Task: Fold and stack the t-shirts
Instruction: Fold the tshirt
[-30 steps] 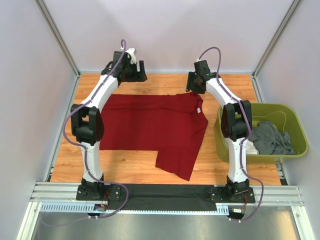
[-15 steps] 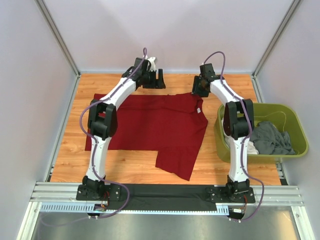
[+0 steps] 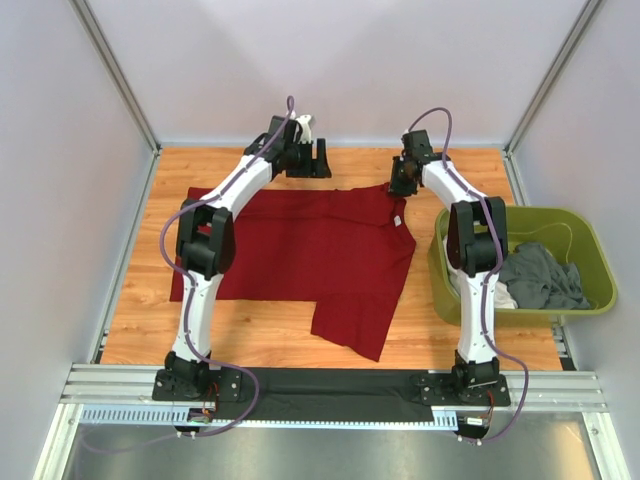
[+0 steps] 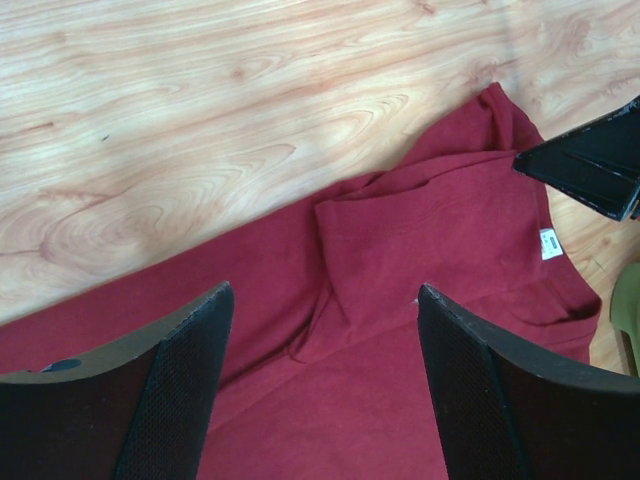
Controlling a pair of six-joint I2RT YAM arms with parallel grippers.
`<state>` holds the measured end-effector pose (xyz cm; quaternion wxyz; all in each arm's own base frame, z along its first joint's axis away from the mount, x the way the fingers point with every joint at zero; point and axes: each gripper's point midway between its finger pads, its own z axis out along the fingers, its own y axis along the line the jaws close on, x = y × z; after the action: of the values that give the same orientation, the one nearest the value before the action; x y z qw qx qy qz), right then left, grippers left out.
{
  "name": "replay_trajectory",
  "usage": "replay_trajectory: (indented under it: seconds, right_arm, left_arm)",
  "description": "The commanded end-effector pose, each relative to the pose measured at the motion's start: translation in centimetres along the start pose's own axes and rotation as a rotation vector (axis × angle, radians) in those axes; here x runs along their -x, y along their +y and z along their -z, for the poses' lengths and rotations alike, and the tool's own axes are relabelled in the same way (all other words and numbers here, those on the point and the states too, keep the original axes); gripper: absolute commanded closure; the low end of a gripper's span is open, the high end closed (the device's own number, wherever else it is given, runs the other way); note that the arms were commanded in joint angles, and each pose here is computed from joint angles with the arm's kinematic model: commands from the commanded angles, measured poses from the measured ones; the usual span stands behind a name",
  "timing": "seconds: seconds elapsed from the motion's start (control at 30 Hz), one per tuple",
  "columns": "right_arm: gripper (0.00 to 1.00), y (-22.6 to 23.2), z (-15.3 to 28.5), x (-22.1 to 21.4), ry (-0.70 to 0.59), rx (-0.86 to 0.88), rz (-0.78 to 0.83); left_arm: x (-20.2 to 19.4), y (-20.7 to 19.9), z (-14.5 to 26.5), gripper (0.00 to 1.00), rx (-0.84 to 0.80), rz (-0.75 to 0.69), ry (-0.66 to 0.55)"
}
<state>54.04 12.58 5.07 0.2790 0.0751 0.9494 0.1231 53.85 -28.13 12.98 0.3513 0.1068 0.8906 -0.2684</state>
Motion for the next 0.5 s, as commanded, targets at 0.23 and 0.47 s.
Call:
replay_trajectory:
  seconds: [0.23, 0.47]
  right_arm:
    - [1.00, 1.2, 2.2, 2.2, -0.073, 0.045, 0.020]
    - [1.00, 1.9, 4.1, 2.1, -0.091, 0.073, 0.033]
  left_arm:
    - [1.0, -1.7, -1.1, 0.21, -0.070, -0.008, -0.020]
    - [-0.4, -2.2, -2.6, 0.21, -0.049, -0.006, 0.007]
